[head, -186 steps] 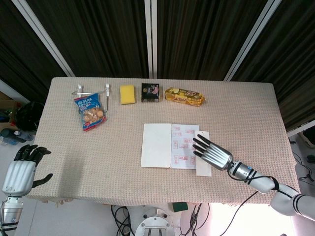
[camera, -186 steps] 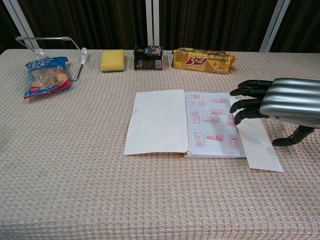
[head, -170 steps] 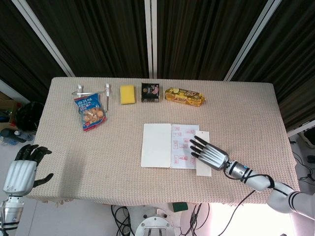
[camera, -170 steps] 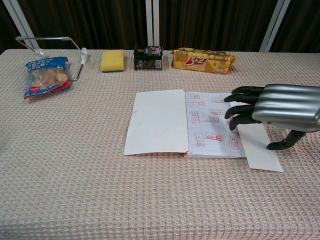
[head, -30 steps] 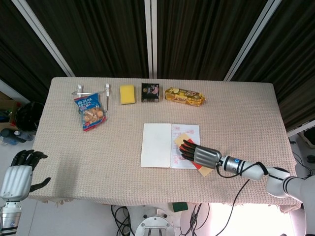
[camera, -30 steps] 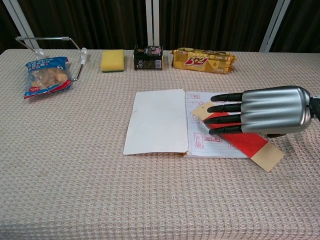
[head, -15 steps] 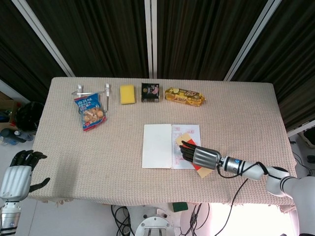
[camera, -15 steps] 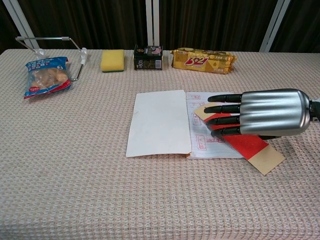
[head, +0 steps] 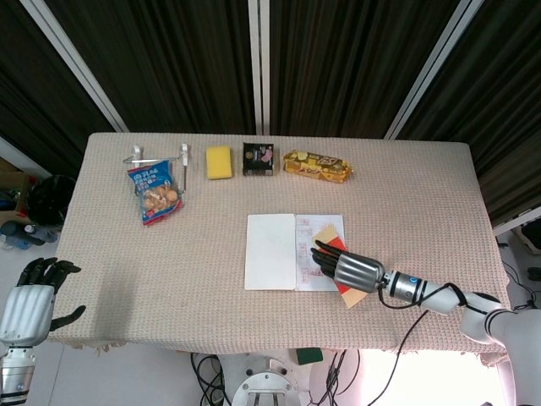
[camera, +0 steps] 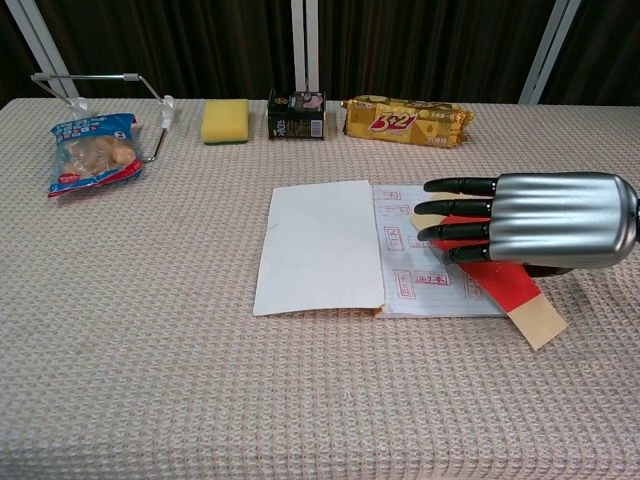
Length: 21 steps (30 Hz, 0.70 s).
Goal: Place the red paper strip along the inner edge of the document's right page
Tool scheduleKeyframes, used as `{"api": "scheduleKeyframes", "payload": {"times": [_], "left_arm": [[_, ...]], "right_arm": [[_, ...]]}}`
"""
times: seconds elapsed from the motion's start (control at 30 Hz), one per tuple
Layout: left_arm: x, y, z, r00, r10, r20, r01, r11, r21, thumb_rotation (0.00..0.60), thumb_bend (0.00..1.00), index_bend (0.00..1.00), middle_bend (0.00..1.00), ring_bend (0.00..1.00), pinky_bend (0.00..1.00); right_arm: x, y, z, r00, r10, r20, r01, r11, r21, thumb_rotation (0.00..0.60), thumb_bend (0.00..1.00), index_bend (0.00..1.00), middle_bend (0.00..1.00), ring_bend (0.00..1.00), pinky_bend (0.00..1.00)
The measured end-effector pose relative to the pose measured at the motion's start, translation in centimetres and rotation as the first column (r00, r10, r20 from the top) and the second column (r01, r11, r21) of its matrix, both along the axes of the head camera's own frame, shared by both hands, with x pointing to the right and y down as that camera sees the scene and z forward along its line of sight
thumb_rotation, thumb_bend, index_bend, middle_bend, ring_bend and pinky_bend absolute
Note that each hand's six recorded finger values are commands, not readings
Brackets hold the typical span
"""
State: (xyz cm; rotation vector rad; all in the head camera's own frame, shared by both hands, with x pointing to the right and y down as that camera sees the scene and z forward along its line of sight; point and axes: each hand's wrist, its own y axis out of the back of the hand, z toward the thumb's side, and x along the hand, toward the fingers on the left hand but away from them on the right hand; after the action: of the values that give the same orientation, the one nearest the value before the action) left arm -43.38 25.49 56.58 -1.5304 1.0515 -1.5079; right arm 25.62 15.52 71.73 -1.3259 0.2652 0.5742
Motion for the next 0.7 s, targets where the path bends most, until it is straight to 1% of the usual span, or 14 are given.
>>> {"api": "scheduleKeyframes", "payload": {"times": [0.2, 0.4, 0.53, 0.7], "left_arm": [[0.3, -0.2, 0.0, 1.000, 0.010, -0.005, -0.010, 1.000, -0.001, 0.600, 0.00, 0.32, 0.27, 0.17, 0.16], [0.3, -0.2, 0.0, 1.000, 0.010, -0.002, -0.010, 1.000, -0.006, 0.600, 0.00, 0.32, 0.27, 0.17, 0.16], [0.5, -0.3, 0.0, 1.000, 0.015, -0.004, -0.016, 1.000, -0.007, 0.600, 0.00, 0.32, 0.27, 0.17, 0.16], [0.7, -0.4, 0.0, 1.000, 0.021, -0.007, -0.021, 1.000, -0.008, 0.600, 0.00, 0.32, 0.27, 0.17, 0.16]], "right_arm": [[0.6, 0.1, -0.1, 0.999, 0.038, -0.002, -0.038, 0.999, 0.009, 0.600, 0.18, 0.31, 0.11, 0.00, 0.00], [0.5, -1.1, -0.9, 0.994, 0.102, 0.038, -0.103, 0.994, 0.032, 0.600, 0.18, 0.30, 0.11, 0.00, 0.00], [-0.2, -2.2, -1.3, 0.983, 0.166, 0.073, -0.169, 0.984, 0.046, 0.600, 0.18, 0.29, 0.10, 0.00, 0.00], [-1.6, -2.8, -0.5, 0.965, 0.250, 0.078, -0.252, 0.967, 0.029, 0.600, 0.18, 0.27, 0.10, 0.00, 0.00]]}}
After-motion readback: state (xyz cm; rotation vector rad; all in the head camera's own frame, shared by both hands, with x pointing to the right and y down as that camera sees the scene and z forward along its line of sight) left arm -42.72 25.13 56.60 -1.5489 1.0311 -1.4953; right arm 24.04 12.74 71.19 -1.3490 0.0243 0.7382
